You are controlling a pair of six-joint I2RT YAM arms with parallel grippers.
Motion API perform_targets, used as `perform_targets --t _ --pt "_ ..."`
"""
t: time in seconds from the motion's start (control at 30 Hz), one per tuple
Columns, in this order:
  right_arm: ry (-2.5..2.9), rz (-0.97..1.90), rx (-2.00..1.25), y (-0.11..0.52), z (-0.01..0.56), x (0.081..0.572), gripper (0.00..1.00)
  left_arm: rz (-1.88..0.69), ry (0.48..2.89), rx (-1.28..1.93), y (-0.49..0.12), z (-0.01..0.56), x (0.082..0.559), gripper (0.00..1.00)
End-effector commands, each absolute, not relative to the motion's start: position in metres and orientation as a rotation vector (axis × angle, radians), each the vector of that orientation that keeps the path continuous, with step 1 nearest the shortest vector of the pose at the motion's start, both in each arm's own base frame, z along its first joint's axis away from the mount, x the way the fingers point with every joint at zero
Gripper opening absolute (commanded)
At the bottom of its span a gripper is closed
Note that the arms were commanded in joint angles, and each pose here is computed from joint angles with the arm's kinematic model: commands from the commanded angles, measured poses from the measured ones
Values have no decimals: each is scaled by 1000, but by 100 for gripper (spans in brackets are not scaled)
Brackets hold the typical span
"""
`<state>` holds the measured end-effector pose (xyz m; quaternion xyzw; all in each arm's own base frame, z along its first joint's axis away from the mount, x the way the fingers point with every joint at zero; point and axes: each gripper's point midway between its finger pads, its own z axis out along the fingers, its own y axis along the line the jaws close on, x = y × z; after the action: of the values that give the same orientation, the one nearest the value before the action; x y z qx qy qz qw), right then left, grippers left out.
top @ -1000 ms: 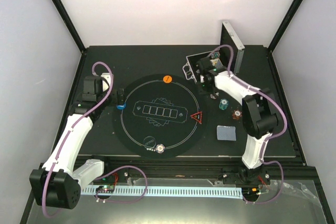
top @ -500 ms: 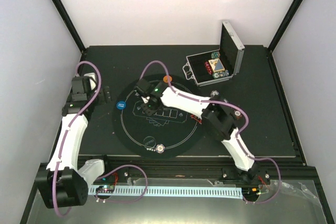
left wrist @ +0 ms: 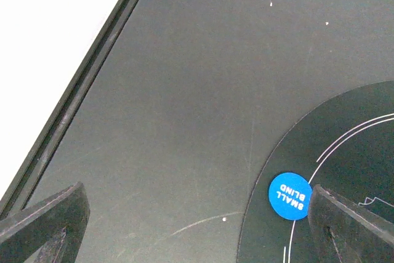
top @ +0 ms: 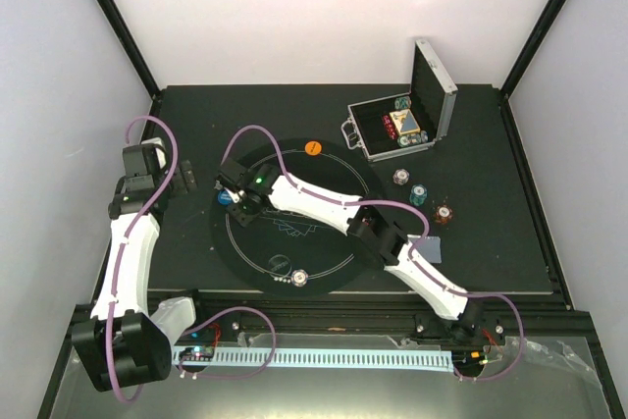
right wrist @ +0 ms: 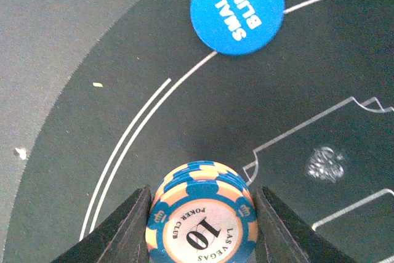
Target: Distribute texas hold em gaming equipment
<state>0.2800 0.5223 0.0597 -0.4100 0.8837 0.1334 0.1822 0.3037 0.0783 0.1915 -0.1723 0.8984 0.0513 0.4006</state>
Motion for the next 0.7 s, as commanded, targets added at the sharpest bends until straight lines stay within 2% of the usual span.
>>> perform_targets --t 0.0,0.67 --pt "2438 466 -1179 546 64 280 40 114 2252 -449 79 203 306 99" --pt "2366 602 -1169 581 57 287 43 130 2258 -465 84 201 306 99"
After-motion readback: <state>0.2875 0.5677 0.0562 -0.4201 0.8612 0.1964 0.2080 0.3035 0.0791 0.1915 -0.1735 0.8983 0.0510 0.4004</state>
